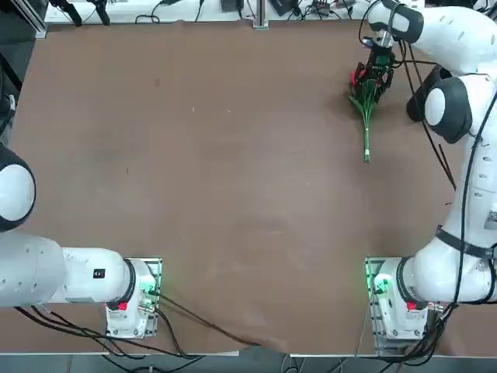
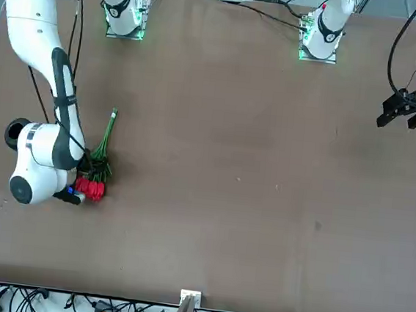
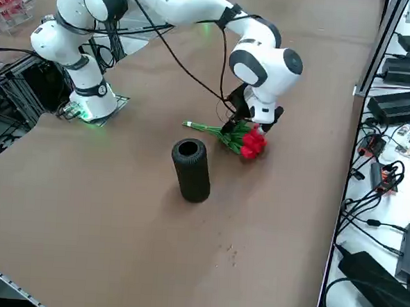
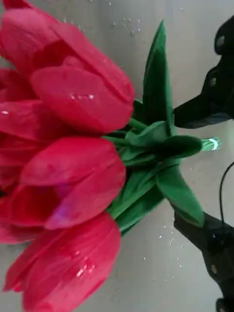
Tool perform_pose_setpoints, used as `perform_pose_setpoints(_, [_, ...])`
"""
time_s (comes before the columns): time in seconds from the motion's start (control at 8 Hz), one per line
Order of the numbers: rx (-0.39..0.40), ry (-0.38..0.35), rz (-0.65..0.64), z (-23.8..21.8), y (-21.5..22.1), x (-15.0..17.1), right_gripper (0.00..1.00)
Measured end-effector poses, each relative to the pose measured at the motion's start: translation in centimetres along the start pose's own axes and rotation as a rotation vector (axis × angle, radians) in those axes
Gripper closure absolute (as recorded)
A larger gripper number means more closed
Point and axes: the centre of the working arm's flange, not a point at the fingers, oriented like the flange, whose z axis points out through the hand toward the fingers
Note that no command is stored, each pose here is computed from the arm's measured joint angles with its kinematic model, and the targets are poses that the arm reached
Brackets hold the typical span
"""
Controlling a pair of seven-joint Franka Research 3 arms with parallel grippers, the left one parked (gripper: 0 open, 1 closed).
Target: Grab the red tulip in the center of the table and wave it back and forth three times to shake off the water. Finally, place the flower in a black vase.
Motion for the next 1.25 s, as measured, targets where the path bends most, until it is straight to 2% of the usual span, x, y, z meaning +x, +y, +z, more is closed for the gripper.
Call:
perform_pose_setpoints(0.75, [-0.011, -0.061, 0.039, 0.8, 0.8, -0.4, 0.01])
perform_pose_setpoints(1.0, [-0.015, -0.083, 0.047, 2.7, 1.2, 0.1, 0.04])
perform_pose_setpoints(1.25, [-0.01, -0.06, 0.052, 4.3, 1.2, 1.0, 0.06])
